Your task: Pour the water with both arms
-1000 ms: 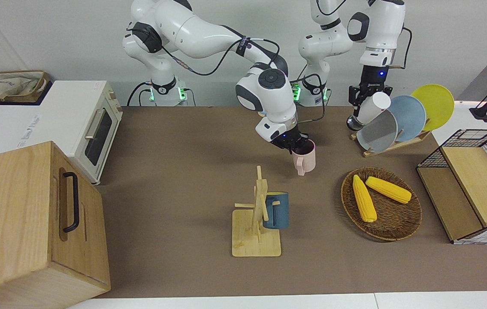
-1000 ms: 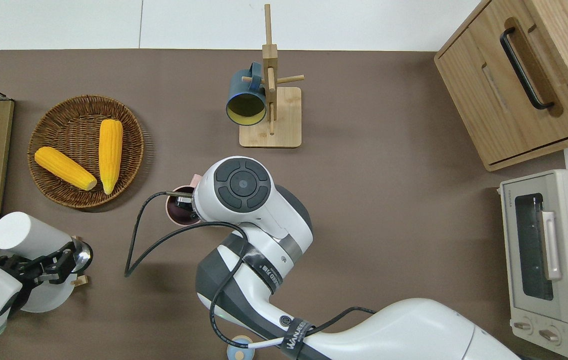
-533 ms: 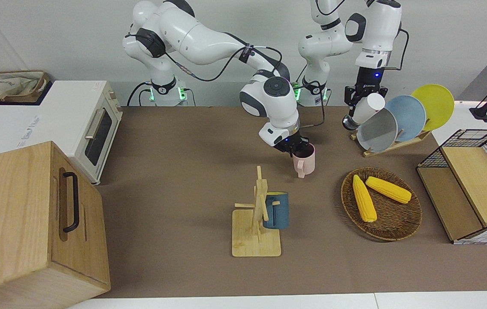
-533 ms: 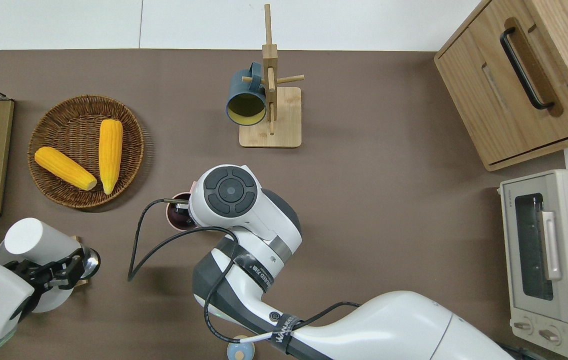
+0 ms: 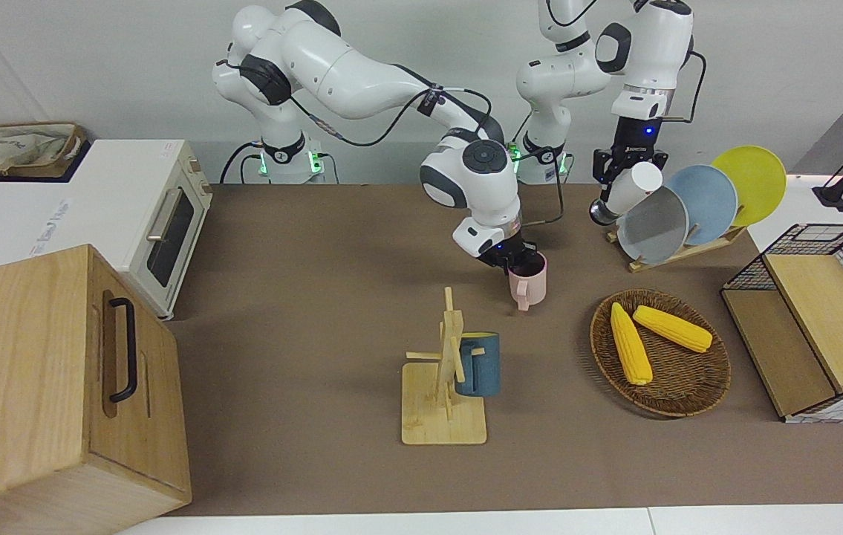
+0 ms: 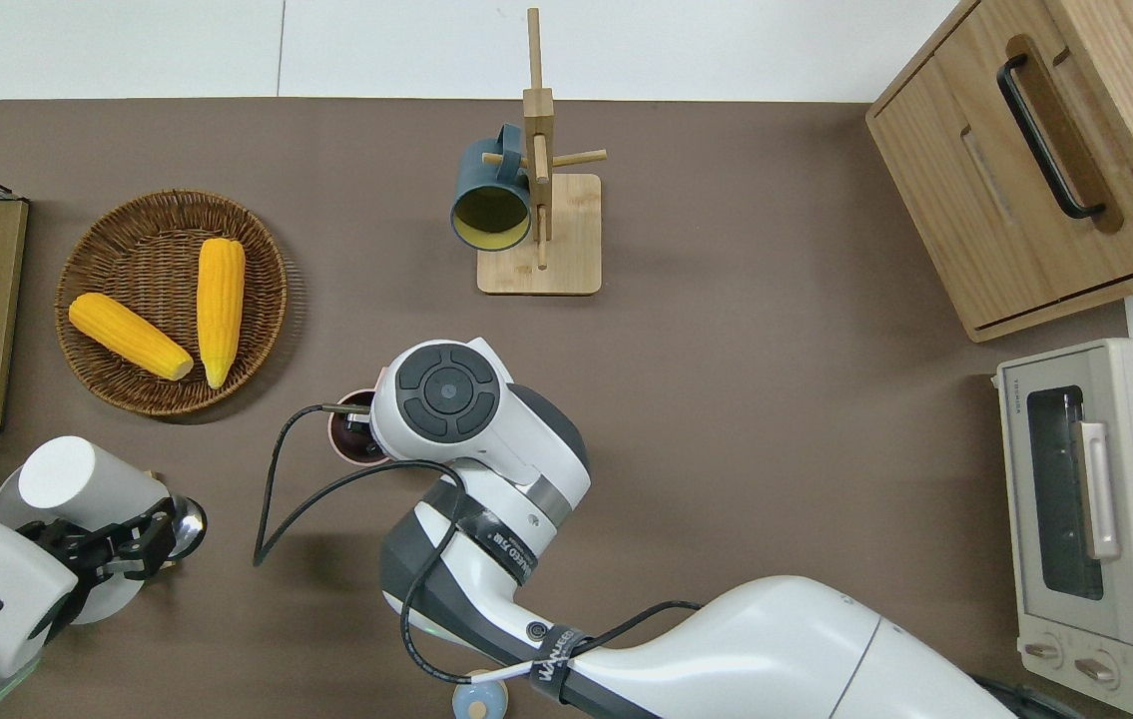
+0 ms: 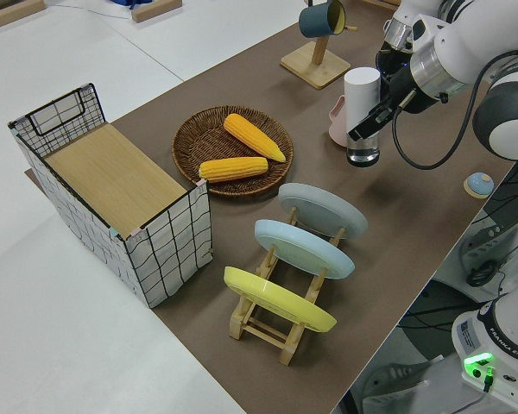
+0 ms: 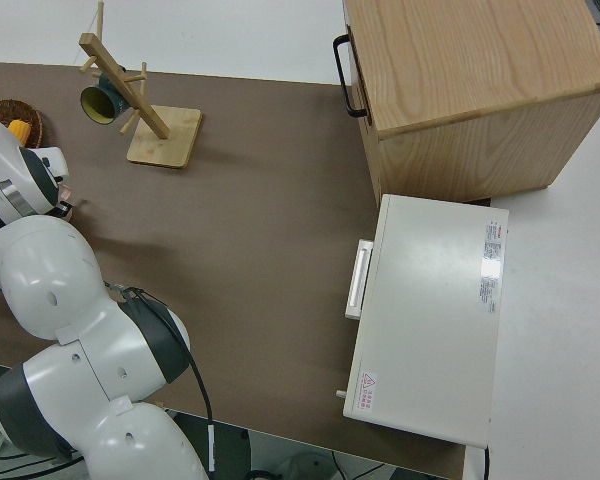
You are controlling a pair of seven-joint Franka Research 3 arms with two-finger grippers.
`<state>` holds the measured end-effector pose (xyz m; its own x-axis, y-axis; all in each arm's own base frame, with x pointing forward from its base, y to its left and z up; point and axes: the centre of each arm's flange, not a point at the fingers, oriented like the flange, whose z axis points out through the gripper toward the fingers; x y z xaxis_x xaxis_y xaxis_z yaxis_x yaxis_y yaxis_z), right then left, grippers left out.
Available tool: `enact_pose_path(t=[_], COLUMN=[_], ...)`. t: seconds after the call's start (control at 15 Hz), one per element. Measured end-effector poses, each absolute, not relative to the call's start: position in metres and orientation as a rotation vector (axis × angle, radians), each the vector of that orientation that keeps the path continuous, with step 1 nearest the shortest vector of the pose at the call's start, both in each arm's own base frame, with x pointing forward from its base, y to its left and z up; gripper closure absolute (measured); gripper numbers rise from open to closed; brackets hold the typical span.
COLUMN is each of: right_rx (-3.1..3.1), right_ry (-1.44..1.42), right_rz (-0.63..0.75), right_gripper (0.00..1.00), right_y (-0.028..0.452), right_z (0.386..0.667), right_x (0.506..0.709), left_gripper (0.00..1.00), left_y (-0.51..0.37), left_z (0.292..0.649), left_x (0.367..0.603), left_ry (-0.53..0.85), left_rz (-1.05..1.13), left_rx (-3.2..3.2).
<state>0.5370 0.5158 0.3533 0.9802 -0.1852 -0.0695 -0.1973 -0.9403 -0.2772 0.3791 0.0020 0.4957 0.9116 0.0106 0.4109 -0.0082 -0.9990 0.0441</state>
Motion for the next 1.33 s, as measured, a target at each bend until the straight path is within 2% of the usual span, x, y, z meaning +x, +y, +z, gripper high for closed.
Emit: enact_pose_path(t=[0.13, 0.4, 0.67, 0.73, 1.13, 1.33], right_rx=[-2.838, -2.838, -2.837, -2.836, -2.900, -2.990], right_ry=[0.284, 0.286, 0.287, 0.288, 0.267, 0.093], right_rz=[0.059, 0.057, 0.056, 0.054, 0.004, -0.031], right_gripper=[0.87, 0.52, 0.07, 0.01, 0.01, 0.01], right_y=[0.516, 0.516, 0.516, 0.516, 0.504, 0.485], right_z=[0.355, 0.355, 0.355, 0.356, 0.394, 0.409], right_x=[0.538, 0.538, 0.538, 0.539, 0.558, 0.568], left_gripper=[0.37, 0.37, 0.37, 0.37, 0.37, 0.37], left_y=[0.002, 0.002, -0.001, -0.004, -0.035, -0.048], left_z=[0.496, 0.496, 0.495, 0.495, 0.490, 0.487], left_x=[0.379, 0.379, 0.379, 0.379, 0.377, 0.376], left_ry=[0.002, 0.002, -0.004, -0.009, -0.065, -0.074], left_rz=[0.651, 0.650, 0.646, 0.644, 0.623, 0.606], left_rx=[3.028, 3.028, 3.026, 3.023, 3.014, 3.011])
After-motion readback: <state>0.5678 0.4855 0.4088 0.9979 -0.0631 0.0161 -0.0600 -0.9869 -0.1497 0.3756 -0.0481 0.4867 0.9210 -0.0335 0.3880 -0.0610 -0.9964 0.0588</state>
